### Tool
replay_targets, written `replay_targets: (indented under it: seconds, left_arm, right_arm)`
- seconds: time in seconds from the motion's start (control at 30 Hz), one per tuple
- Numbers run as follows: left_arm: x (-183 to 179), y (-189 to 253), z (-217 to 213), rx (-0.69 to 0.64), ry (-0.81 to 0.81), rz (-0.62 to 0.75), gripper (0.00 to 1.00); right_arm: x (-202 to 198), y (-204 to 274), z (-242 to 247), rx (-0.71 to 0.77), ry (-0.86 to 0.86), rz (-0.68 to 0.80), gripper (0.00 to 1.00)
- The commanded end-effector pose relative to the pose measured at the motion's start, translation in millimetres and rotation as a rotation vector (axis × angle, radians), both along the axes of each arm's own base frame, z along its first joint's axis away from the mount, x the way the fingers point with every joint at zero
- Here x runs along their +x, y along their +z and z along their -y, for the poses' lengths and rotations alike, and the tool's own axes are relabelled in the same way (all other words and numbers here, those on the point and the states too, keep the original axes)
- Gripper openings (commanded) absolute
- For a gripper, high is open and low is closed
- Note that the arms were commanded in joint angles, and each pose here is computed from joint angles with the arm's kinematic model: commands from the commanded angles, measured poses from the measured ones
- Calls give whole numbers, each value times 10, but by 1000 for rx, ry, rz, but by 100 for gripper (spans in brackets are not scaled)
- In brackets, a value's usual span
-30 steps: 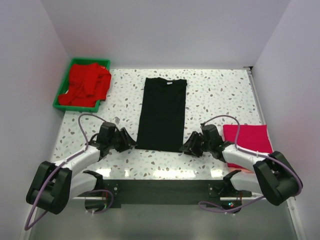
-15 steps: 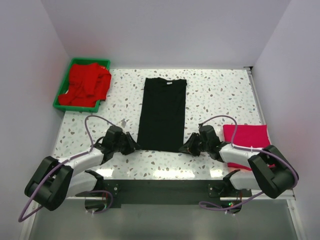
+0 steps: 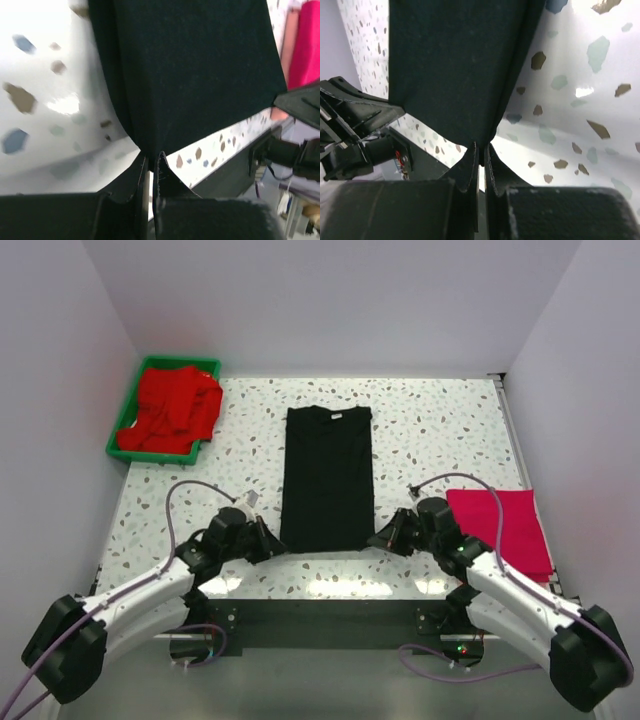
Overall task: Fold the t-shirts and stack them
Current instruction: Fold the tshirt
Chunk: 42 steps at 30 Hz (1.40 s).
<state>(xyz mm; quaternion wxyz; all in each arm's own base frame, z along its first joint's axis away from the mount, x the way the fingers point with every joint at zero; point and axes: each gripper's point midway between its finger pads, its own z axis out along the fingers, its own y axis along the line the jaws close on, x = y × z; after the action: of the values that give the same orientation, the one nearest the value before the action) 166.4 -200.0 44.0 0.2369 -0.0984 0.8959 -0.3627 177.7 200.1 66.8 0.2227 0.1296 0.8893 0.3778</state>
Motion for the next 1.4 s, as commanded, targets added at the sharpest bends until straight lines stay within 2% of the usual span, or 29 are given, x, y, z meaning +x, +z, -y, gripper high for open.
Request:
replay_targets:
  seconds: [0.0,0.03,0.1,0.13,0.23,0.37,0.43,0.47,0.53,0.63,0.77,0.93,1.17,1.3,1.33,1.37]
  left_arm:
    - [-216,-57,25,-2,2,-35,0]
    - [-297,-52,75,-7,-10,-40,0]
    - [-383,5,119,-19,-20,-29,0]
    - [-448,16,155,-15,-24,-26,0]
    - [-522,128,206,-27,-25,-4,0]
    - [-464,252,245,-36,-10,24,0]
    - [-370,302,230,0,14,51,0]
    - [-291,474,281,-11,23,83,0]
    - [-141,508,235,67,54,115,0]
    - [200,890,291,94,82,186,0]
    - [586,1073,283,95,94,219,0]
    - [1150,1303,350,100,110,262,0]
    - [2015,1525,442,63,126,284,0]
    - [2529,1467,400,34,146,266,0]
    - [2713,1397,435,32,143,255,0]
    - [2818,1360,432,28,145,248,0]
  right_arm:
    - [-354,-198,165,-59,56,-68,0]
    - [-380,-115,170,-36,63,-29,0]
    - [-530,-150,230,-41,77,-56,0]
    - [-547,-52,233,-14,83,-9,0]
    - [-693,-33,311,-19,90,-20,0]
    - [-679,161,367,-19,72,44,0]
    - [-584,256,359,-32,66,82,0]
    - [-547,241,356,-55,65,65,0]
    - [-404,409,323,-76,70,112,0]
    - [-146,559,313,-150,48,134,0]
    - [265,905,222,-196,15,205,0]
    - [873,960,152,-282,-19,201,0]
    - [1808,1187,150,-222,-64,211,0]
    - [2330,1164,165,-208,-72,193,0]
    - [2505,1322,161,-180,-73,224,0]
    - [2653,1094,147,-186,-66,176,0]
